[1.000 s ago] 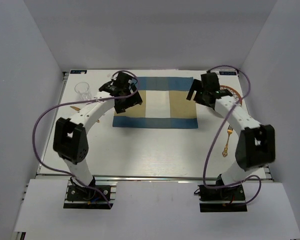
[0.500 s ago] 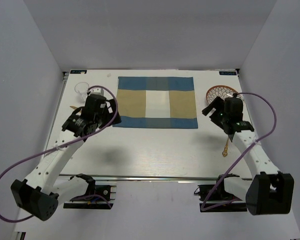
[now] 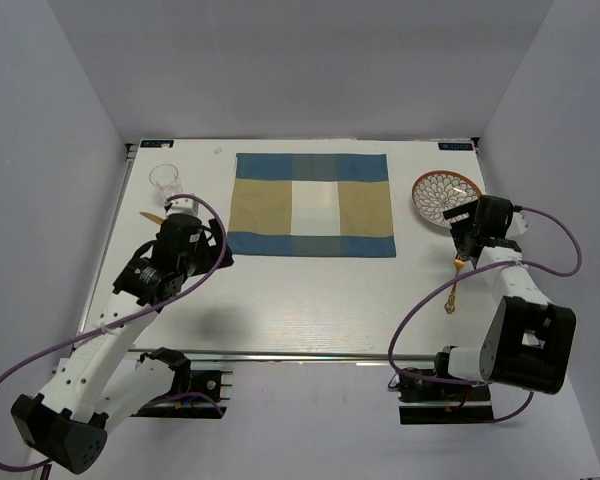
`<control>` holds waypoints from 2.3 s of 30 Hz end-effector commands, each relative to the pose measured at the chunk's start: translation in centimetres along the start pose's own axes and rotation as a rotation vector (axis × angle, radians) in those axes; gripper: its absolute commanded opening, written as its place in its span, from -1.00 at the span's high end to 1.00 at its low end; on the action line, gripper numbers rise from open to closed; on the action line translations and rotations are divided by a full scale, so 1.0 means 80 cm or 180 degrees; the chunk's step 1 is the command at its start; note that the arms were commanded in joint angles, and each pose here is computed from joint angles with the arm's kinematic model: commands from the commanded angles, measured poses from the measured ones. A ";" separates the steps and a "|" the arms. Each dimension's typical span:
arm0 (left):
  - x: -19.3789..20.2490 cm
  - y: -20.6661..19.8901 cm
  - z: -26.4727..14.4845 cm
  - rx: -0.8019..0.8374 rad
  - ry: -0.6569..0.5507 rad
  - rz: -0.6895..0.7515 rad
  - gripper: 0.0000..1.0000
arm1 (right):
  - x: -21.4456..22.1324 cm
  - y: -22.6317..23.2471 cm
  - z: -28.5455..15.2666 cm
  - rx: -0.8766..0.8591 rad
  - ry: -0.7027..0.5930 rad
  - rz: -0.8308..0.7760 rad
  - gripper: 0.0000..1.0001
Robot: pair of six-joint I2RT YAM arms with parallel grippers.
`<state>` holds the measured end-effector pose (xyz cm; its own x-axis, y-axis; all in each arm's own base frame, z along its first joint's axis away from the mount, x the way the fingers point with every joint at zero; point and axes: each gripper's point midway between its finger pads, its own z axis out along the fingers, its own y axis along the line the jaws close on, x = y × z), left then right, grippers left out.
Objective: Set the dinner table for one person
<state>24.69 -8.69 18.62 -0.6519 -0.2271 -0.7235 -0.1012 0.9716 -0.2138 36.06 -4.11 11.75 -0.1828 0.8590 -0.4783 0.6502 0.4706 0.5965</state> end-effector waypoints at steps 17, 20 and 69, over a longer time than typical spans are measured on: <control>-0.006 -0.027 -0.012 0.0512 -0.0128 0.0142 -0.96 | -0.035 0.015 0.138 0.0051 -0.0267 0.0556 -0.41; -0.006 -0.027 -0.012 0.0508 -0.0119 0.0139 -0.96 | -0.019 0.000 0.156 0.0224 -0.0156 0.0561 -0.12; -0.034 0.042 -0.027 -0.0440 -0.0631 -0.0420 -0.96 | 0.271 0.322 0.057 -0.2245 0.1934 -0.1087 1.00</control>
<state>24.43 -5.01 20.63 -0.4907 -0.3378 -0.8032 -0.2751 0.9347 -0.2250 48.96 23.27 4.80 -0.7985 0.5539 -0.2359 0.1900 0.6037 0.7742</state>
